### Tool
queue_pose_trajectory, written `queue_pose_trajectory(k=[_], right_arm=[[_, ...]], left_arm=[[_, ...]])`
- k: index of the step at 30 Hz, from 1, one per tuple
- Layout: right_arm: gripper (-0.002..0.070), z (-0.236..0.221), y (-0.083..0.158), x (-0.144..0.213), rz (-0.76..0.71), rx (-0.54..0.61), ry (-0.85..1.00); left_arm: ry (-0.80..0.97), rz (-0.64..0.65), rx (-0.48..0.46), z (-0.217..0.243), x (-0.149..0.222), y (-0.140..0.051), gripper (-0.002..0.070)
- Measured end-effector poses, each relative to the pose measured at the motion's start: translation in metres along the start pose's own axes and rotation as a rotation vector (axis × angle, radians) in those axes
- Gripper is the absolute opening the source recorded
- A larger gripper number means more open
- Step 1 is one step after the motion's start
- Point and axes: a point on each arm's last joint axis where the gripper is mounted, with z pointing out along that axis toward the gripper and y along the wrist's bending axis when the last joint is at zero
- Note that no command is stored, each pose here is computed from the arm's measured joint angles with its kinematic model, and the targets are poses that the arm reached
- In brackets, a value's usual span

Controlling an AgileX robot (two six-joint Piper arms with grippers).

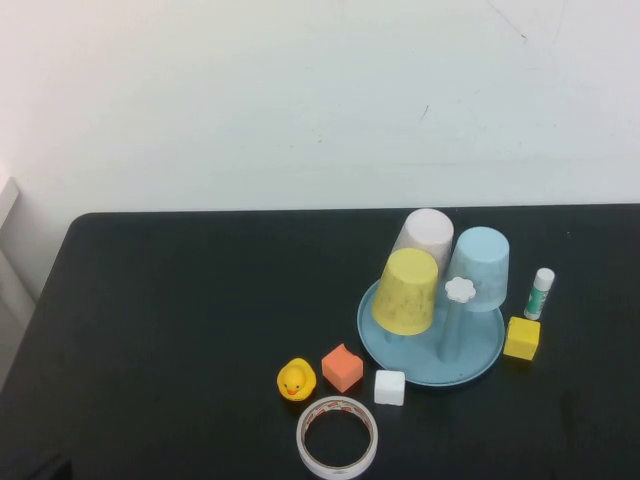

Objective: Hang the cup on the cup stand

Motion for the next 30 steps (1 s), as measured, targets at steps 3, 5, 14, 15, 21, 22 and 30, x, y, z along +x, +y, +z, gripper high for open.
queue_pose_trajectory(k=[3, 5, 14, 15, 21, 22, 30], right_arm=[[0.0001, -0.017, 0.016, 0.01, -0.001, 0.059, 0.018], [0.0001, -0.024, 0.023, 0.015, 0.011, 0.078, 0.033], [0.0, -0.037, 0.045, 0.016, -0.003, -0.009, 0.042], [0.0, -0.036, 0.046, 0.018, -0.002, -0.012, 0.049], [0.0, -0.035, 0.033, 0.038, -0.059, 0.153, 0.113], [0.0, -0.036, 0.031, 0.041, -0.074, 0.194, 0.12], [0.0, -0.052, 0.03, 0.064, -0.088, 0.431, 0.124]], left_arm=[[0.0, 0.0, 0.0, 0.0, 0.0, 0.0, -0.0001], [0.0, 0.0, 0.0, 0.0, 0.0, 0.0, -0.0001], [0.0, 0.0, 0.0, 0.0, 0.0, 0.0, -0.0001], [-0.001, 0.0, 0.001, 0.0, 0.0, 0.0, -0.0001], [-0.001, 0.0, 0.001, 0.0, 0.0, 0.0, -0.0001], [-0.001, 0.0, 0.001, 0.0, 0.0, 0.0, -0.0001], [-0.001, 0.0, 0.001, 0.0, 0.0, 0.0, -0.0001]])
